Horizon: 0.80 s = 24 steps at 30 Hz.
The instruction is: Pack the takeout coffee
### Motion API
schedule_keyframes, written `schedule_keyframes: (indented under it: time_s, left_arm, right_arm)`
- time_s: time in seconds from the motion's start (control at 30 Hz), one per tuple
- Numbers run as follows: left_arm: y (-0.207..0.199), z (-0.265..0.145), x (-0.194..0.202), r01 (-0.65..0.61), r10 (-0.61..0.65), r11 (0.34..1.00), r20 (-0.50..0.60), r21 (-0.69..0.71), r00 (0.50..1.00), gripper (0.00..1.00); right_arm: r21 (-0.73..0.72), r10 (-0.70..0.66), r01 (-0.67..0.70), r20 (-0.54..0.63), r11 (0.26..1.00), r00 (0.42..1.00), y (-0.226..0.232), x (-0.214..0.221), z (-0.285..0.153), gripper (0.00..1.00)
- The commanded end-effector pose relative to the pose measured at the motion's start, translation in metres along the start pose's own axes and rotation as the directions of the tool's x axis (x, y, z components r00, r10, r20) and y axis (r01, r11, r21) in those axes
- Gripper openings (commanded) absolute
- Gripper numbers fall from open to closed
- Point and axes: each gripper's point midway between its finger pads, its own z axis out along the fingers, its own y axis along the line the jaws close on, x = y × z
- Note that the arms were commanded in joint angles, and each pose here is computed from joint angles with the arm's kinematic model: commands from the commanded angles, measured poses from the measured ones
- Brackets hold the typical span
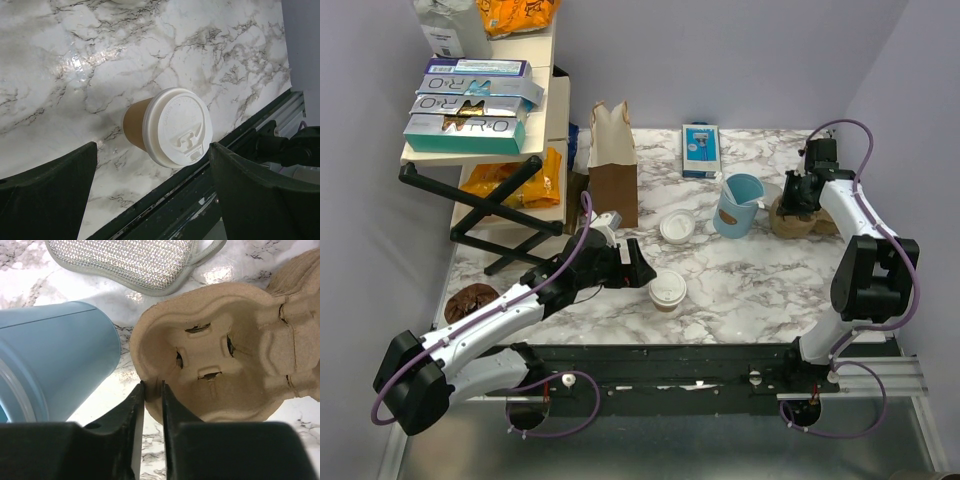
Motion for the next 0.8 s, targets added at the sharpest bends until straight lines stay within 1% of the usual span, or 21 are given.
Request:
schedule_keyframes:
  time_s: [0.0, 0.1, 0.13, 0.2, 0.23, 0.27, 0.53, 0.63, 0.77]
  left_arm:
    - [-0.001, 0.001, 0.002, -0.009, 0.009, 1.0, -0.004, 0.022, 1.0, 0.99]
    - [-0.002, 0.001, 0.001, -0.009, 0.009, 1.0, -0.004, 0.027, 1.0, 0.99]
    - [-0.003, 0.001, 0.001, -0.01, 0.01, 0.999, -0.001, 0.031, 1.0, 0.99]
    - [-0.002, 0.001, 0.001, -0.009, 0.009, 1.0, -0.002, 0.027, 1.0, 0.99]
    - [-0.002, 0.001, 0.001, -0.01, 0.011, 1.0, -0.003, 0.026, 1.0, 0.99]
    - [-0.002, 0.002, 0.001, -0.01, 0.01, 1.0, -0.003, 0.026, 1.0, 0.99]
    - [-0.003, 0.002, 0.001, -0.012, 0.012, 0.999, -0.006, 0.031, 1.0, 0.99]
    - [-0.002, 0.003, 0.0, -0.011, 0.011, 1.0, -0.005, 0.026, 1.0, 0.99]
    - [-0.001, 0.003, 0.0, -0.01, 0.01, 1.0, -0.005, 0.016, 1.0, 0.99]
  right_arm:
    - [-0.011, 0.002, -0.002, 0.039, 1.0, 0.999, 0.002, -0.013, -0.005, 0.23]
    - [-0.015, 0.005, -0.004, 0.049, 1.0, 0.999, 0.003, -0.014, -0.01, 0.2]
    - [-0.013, 0.006, -0.006, 0.052, 1.0, 0.999, 0.003, -0.015, -0.011, 0.17]
    - [-0.011, 0.006, -0.006, 0.057, 1.0, 0.998, 0.002, -0.015, -0.016, 0.11]
    - [-0.006, 0.006, -0.005, 0.069, 1.0, 0.998, 0.002, -0.017, -0.02, 0.04]
    - [-0.006, 0.004, -0.004, 0.075, 1.0, 0.997, 0.002, -0.018, -0.022, 0.01]
    - [0.008, -0.011, 0.011, 0.112, 1.0, 0.994, -0.001, -0.024, -0.042, 0.01]
    - [0.025, -0.014, 0.01, 0.144, 1.0, 0.989, -0.003, -0.028, -0.053, 0.01]
    - [0.088, -0.025, 0.003, 0.246, 0.996, 0.969, -0.014, -0.039, -0.078, 0.01]
